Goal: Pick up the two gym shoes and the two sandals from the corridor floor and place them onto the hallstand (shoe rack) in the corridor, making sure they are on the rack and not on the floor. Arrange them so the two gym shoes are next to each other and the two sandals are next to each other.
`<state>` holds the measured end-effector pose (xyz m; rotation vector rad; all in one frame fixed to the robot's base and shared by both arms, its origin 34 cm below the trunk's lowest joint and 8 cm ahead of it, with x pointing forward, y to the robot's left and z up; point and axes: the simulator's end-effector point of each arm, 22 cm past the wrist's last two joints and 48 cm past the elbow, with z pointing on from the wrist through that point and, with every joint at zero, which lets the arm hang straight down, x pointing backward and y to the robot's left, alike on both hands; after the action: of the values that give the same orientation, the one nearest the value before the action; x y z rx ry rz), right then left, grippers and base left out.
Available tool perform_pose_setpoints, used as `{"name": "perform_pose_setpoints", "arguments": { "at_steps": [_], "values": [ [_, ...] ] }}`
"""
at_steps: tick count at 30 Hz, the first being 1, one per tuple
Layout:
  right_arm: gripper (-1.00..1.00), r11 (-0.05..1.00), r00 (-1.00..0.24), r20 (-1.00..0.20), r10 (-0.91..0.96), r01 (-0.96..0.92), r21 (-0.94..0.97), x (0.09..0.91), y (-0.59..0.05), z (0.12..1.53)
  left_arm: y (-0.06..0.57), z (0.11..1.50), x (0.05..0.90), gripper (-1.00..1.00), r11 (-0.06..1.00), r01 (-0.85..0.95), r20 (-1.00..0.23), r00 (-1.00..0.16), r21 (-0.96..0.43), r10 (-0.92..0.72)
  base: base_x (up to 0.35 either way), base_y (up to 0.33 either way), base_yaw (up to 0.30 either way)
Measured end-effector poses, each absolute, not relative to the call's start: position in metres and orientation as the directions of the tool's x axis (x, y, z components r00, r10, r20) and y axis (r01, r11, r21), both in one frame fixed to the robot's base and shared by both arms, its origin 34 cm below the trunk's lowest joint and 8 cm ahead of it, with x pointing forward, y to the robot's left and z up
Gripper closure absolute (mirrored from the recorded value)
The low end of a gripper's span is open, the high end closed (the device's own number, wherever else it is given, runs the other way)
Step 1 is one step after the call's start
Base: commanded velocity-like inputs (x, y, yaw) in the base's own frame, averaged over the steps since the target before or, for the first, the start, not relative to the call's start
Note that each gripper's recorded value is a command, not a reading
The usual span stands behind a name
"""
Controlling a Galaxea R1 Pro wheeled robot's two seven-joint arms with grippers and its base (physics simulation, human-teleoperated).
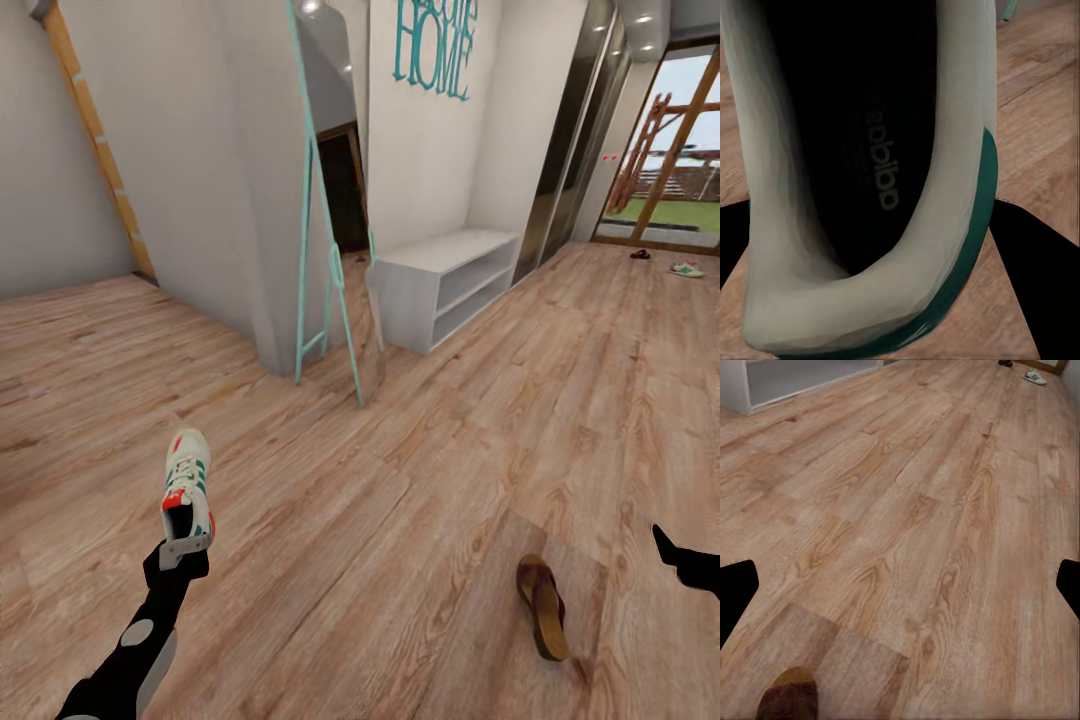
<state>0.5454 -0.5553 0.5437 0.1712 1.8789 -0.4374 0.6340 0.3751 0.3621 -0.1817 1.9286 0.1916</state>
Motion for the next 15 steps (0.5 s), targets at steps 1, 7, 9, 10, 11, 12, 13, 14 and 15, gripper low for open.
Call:
{"name": "perform_pose_setpoints", "arguments": {
  "at_steps": [1, 7, 9, 10, 11, 12, 13, 14, 15],
  "values": [
    [-1.00, 0.920, -0.347, -0.933, -0.094, 0.327, -0.215, 0.545, -0.555, 0.544, 0.375, 0.362, 0.634, 1.00, 0.975, -0.218, -0.934, -0.355, 0.046, -0.035, -0.144, -0.077, -0.001],
    [-1.00, 0.921, -0.347, -0.933, -0.095, 0.325, -0.214, 0.546, -0.554, 0.543, 0.376, 0.363, 0.634, 1.00, 0.975, -0.218, -0.935, -0.354, 0.047, -0.034, -0.040, -0.021, 0.000],
    [-1.00, 0.924, -0.353, -0.932, -0.089, 0.321, -0.210, 0.546, -0.553, 0.539, 0.375, 0.366, 0.636, 1.00, 0.976, -0.211, -0.937, -0.349, 0.054, -0.023, 0.000, 0.000, 0.000],
    [-1.00, 0.925, -0.362, -0.929, -0.080, 0.321, -0.205, 0.544, -0.552, 0.533, 0.373, 0.374, 0.642, 1.00, 0.978, -0.198, -0.942, -0.336, 0.066, -0.005, 0.000, 0.000, 0.000],
    [-1.00, 0.928, -0.399, -0.915, -0.049, 0.321, -0.190, 0.539, -0.551, 0.509, 0.369, 0.381, 0.647, 1.00, 0.981, -0.173, -0.944, -0.328, 0.093, 0.031, 0.000, 0.000, 0.000],
    [-1.00, 0.936, -0.433, -0.901, -0.032, 0.303, -0.179, 0.536, -0.542, 0.486, 0.367, 0.382, 0.648, 1.00, 0.981, -0.161, -0.943, -0.329, 0.111, 0.053, 0.000, 0.000, 0.000],
    [-1.00, 0.944, -0.455, -0.890, -0.028, 0.280, -0.172, 0.537, -0.532, 0.471, 0.366, 0.383, 0.648, 1.00, 0.981, -0.152, -0.942, -0.330, 0.121, 0.065, 0.000, 0.000, 0.000],
    [-1.00, 0.954, -0.474, -0.880, -0.030, 0.250, -0.167, 0.538, -0.519, 0.456, 0.364, 0.383, 0.649, 1.00, 0.981, -0.145, -0.941, -0.331, 0.128, 0.073, 0.000, 0.000, 0.000],
    [-1.00, 0.963, -0.490, -0.871, -0.037, 0.216, -0.163, 0.538, -0.505, 0.442, 0.362, 0.383, 0.649, 1.00, 0.981, -0.141, -0.940, -0.332, 0.131, 0.078, 0.000, 0.000, 0.000]
  ]
}}
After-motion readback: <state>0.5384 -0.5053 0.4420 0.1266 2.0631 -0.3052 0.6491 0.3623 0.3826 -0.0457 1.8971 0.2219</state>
